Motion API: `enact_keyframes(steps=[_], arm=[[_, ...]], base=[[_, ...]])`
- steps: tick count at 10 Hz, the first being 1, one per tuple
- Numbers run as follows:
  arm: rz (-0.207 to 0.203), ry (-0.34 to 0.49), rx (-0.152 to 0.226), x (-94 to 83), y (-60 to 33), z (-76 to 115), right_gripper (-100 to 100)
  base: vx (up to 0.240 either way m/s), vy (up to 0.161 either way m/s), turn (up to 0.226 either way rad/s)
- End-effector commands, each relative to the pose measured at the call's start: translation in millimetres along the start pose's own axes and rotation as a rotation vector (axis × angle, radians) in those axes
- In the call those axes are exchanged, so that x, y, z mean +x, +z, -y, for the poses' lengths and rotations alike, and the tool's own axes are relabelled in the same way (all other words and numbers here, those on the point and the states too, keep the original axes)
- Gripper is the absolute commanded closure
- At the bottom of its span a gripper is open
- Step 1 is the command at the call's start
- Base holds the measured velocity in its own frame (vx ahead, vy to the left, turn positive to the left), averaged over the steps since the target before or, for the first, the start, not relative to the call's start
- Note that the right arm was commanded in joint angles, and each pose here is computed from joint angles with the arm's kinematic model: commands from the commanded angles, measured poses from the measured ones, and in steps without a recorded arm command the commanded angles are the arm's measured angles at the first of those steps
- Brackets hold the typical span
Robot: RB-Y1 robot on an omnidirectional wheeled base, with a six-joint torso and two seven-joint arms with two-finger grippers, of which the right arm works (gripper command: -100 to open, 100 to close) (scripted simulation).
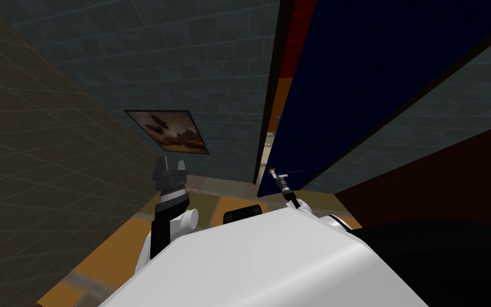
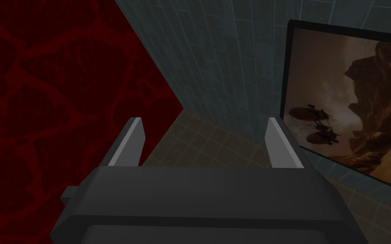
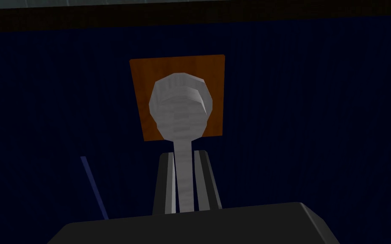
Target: Pull the door open
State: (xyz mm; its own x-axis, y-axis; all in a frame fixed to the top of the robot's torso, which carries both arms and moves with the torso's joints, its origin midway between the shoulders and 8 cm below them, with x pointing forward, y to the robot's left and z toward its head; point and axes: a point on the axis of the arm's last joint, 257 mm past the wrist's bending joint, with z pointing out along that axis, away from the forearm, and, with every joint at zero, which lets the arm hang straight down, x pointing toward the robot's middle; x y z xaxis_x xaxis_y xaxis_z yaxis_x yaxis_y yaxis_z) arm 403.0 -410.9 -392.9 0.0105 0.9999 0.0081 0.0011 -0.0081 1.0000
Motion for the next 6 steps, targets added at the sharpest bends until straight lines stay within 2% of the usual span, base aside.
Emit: enact_keyframes(steps=[1,3,6], arm=[[-0.013,0.003,0.001,10.7,4.5,1.4,100],[-0.018,0.002,0.0,16.0,8.6,0.8,100],[-0.024,0.002,-0.001,21.3,12.6,0.1,100]], base=[[-0.267,-0.129,0.189],[-0.231,-0.133,0.215],[-0.201,-0.099,0.107]])
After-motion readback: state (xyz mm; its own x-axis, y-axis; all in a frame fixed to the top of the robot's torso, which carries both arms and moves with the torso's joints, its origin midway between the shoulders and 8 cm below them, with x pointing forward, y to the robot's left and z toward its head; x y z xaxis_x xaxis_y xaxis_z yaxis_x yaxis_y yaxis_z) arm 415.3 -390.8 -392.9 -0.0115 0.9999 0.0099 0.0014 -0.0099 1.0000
